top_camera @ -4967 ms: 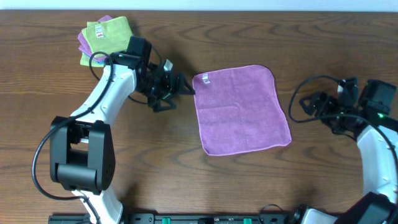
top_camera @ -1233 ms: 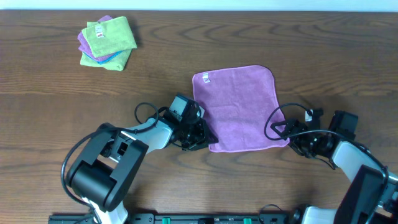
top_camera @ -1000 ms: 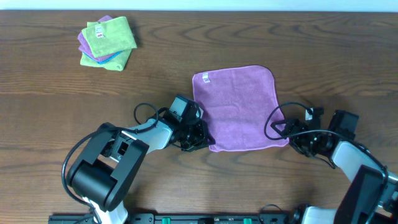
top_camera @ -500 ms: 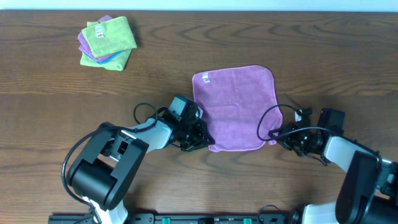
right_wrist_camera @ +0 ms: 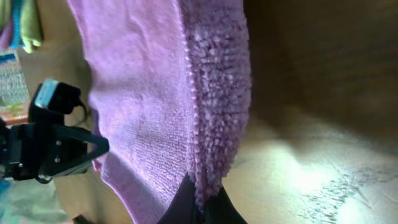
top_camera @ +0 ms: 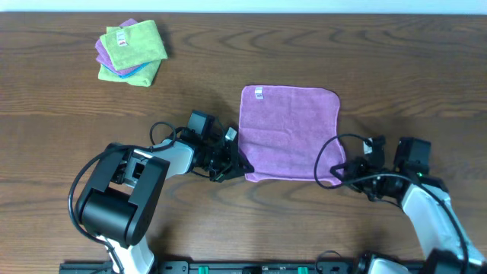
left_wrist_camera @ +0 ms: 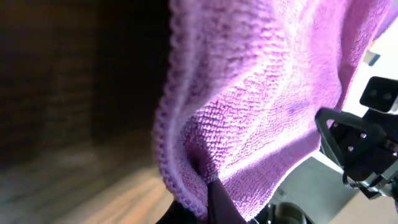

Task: Fold the cloth
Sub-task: 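Fold the near edge forward over the cloth with both grippers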

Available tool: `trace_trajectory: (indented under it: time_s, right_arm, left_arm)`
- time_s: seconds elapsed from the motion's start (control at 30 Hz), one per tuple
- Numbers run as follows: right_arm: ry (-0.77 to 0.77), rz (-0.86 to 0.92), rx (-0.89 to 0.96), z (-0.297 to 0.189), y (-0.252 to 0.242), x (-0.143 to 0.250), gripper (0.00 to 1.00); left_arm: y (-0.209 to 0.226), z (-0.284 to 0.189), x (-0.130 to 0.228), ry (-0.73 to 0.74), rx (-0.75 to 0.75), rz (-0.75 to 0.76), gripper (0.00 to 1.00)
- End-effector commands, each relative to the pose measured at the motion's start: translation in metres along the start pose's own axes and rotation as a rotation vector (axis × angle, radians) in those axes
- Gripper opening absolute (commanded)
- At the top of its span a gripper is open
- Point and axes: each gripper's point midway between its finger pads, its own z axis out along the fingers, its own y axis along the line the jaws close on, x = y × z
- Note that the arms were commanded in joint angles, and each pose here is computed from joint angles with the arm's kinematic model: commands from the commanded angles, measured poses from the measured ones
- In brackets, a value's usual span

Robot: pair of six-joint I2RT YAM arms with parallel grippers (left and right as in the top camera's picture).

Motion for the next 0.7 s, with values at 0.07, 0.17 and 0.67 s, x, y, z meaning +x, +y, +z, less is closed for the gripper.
trace_trajectory:
  time_s: [0.07, 0.17, 0.67]
  right_arm:
    - [-0.093, -0.087, 0.030, -0.006, 0.001, -0.020, 0.01]
    - [-0.158, -0.108, 0.033, -0.007, 0.004, -0.038, 0.01]
    - [-0.358, -0.202, 0.060, 0.015, 0.018, -0.096, 0.01]
  left_arm:
    - [-0.038, -0.019, -0.014, -0.086, 0.040, 0.070, 0.06]
    - [-0.058, -0.031, -0.033, -0.188, 0.023, 0.110, 0.06]
    - [-0.069, -0.052, -0.100, -0.471, 0.013, 0.126, 0.05]
